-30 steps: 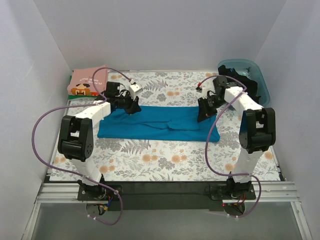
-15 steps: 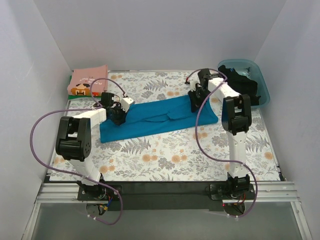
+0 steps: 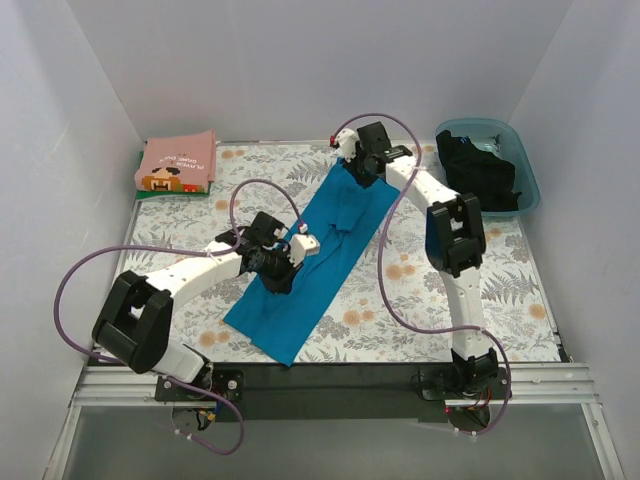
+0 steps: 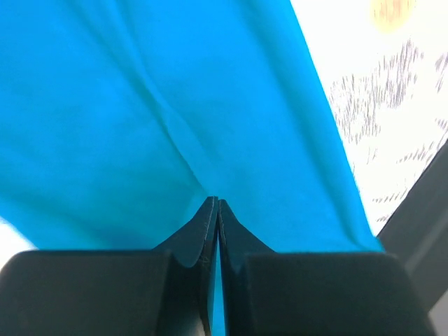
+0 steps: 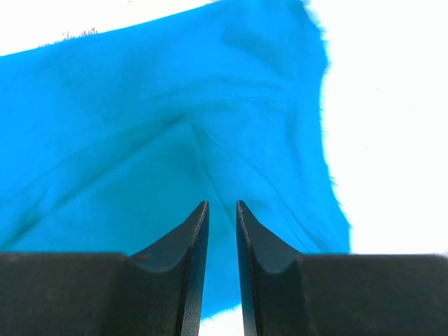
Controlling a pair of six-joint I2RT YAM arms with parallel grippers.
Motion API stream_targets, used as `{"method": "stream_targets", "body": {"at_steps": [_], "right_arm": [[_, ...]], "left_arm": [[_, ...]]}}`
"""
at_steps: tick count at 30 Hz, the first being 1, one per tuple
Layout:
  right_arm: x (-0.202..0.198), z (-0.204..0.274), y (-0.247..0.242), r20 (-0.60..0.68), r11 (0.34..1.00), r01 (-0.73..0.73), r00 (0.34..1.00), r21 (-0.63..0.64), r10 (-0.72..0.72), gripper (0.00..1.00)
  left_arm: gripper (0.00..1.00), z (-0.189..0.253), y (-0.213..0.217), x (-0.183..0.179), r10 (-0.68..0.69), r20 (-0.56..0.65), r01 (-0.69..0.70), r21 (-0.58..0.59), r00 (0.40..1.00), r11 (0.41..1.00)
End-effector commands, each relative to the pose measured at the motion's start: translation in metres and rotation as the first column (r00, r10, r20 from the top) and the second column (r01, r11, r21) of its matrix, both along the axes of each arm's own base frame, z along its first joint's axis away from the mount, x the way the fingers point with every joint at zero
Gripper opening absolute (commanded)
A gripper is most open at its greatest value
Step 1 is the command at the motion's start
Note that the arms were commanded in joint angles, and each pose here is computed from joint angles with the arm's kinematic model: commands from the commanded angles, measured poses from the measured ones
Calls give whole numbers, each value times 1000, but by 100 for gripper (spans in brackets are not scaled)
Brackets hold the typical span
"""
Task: Fold and stack the t-shirts
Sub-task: Fold the tshirt
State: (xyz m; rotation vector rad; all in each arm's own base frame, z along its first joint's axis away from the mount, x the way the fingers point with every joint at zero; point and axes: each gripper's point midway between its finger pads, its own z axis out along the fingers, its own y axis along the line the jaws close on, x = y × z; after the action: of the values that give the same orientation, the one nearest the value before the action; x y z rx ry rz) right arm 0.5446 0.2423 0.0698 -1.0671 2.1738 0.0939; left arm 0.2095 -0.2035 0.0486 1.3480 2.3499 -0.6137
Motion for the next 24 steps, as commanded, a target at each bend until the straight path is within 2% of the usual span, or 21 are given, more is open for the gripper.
{"method": "stream_targets", "body": {"at_steps": [1, 3, 6, 10, 14, 18, 24], "right_arm": [[10, 105, -38, 218, 996, 71, 973, 56, -81, 29], [-6, 124, -41, 206, 993, 53, 976, 104, -74, 29], [-38, 114, -32, 72, 983, 33, 996, 182, -47, 29], [-72, 84, -7, -156, 949, 50, 988, 312, -1, 28], [-98, 52, 17, -350, 905, 77, 933, 419, 83, 24], [-109, 9, 22, -478, 901, 145, 875, 410, 76, 21], [-103, -40, 14, -530, 927, 194, 848, 322, 6, 20]], "left_arm": [[0, 37, -13, 27, 113, 11, -112, -58, 994, 992], [0, 49, -19, 34, 95, 44, -91, -93, 994, 991], [0, 55, -24, 35, 41, 84, -31, -122, 996, 992], [0, 31, -11, 32, -62, 126, 67, -39, 990, 997], [0, 15, -5, 20, -144, 117, 145, 3, 983, 989], [0, -11, 0, -3, -247, 100, 239, 83, 964, 967], [0, -47, -14, -39, -340, 3, 337, 125, 941, 933]]}}
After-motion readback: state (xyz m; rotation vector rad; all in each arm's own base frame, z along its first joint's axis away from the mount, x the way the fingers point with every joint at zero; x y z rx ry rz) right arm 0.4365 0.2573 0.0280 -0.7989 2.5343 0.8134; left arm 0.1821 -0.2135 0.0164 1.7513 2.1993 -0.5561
